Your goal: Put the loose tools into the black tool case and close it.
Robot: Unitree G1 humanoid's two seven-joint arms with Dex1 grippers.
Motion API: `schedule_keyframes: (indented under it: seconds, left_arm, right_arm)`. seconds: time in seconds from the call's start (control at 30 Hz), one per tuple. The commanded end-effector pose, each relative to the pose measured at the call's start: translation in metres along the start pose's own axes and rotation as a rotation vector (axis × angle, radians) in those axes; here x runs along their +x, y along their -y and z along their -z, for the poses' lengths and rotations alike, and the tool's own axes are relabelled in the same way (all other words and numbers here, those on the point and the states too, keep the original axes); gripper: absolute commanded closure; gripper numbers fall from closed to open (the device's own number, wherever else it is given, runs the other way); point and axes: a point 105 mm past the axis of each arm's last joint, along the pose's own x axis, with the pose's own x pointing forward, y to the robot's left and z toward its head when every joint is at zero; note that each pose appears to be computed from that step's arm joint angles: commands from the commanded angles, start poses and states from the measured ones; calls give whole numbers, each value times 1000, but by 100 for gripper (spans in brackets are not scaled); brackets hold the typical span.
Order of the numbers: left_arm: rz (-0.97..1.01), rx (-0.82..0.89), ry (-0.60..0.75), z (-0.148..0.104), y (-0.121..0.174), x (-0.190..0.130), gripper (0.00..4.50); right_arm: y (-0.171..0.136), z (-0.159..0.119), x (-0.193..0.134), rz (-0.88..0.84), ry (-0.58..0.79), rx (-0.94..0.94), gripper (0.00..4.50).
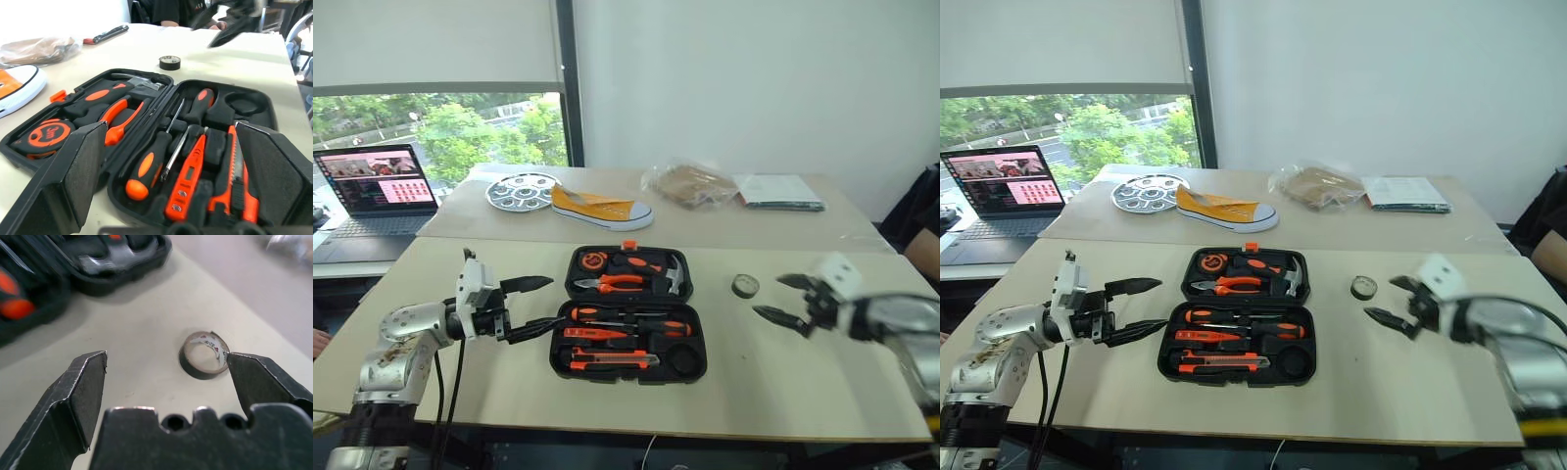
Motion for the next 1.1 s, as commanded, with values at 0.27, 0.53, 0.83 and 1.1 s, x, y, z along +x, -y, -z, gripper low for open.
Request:
schedule_keyframes:
  seconds: [0.27, 0.53, 0.83, 1.1]
  left_arm:
    - [29, 37, 0, -4, 6, 7, 0]
    - [93, 54, -19, -1, 16, 5, 0]
    - [196, 67, -87, 11, 34, 1, 0]
    - [180, 65, -88, 12, 36, 2, 0]
  right_arm:
    - [16, 13, 30, -47, -155, -54, 307]
    - [-15, -53, 14, -326, 169, -228, 446]
    - [-139, -78, -11, -757, 156, -139, 446]
    - [-154, -33, 0, -700, -79, -192, 446]
